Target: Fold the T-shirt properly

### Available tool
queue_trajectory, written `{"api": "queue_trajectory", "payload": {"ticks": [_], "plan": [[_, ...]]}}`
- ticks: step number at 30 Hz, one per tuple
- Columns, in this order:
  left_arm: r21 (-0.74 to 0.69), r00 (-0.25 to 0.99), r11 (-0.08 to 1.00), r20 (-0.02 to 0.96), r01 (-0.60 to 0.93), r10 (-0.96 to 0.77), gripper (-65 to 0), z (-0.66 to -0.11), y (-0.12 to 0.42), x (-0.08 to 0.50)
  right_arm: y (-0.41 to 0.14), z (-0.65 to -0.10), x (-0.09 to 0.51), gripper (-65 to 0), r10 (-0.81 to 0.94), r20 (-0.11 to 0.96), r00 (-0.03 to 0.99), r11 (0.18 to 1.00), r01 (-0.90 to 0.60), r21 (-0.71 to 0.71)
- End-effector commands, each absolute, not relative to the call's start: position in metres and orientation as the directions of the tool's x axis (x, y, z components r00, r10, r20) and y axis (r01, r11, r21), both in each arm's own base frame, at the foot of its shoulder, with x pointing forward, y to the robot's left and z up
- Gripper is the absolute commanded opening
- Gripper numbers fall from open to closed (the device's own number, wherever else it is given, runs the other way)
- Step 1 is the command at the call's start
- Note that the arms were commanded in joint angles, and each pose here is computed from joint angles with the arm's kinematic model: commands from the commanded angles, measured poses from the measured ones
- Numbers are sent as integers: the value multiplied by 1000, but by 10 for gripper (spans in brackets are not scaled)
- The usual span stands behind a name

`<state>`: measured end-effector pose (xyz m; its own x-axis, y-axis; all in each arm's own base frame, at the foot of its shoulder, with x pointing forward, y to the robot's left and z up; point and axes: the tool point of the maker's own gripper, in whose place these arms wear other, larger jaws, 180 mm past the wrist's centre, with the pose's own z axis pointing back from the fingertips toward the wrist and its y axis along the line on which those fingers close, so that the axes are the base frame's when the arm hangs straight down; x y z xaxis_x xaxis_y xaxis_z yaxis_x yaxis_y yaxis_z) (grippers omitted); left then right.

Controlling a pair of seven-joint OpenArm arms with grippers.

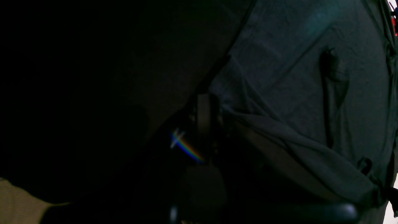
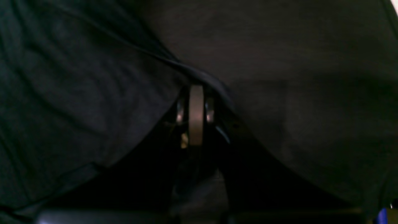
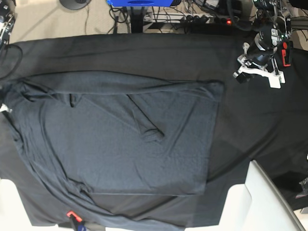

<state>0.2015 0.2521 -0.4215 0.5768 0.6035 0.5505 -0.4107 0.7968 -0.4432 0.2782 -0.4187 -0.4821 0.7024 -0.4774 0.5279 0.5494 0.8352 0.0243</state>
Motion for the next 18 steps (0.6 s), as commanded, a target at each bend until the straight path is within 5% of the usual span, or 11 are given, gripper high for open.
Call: {"api": "queue_trajectory", "payload": {"ticks": [1,9,18], "plan": [[-446,558,804,579,-393,594,-650,-413,256,207,-434,-463,292,-648,-461,582,670,832,554,22],[-446,557,804,580,-393,594,-650,-413,256,207,-417,-430,323,-650,-376,678,632,873,487,31],[-446,555,804,583,-392,594,-650,-412,256,208,-347,-440,379,-650,-202,637,744,963,268,-7]]}}
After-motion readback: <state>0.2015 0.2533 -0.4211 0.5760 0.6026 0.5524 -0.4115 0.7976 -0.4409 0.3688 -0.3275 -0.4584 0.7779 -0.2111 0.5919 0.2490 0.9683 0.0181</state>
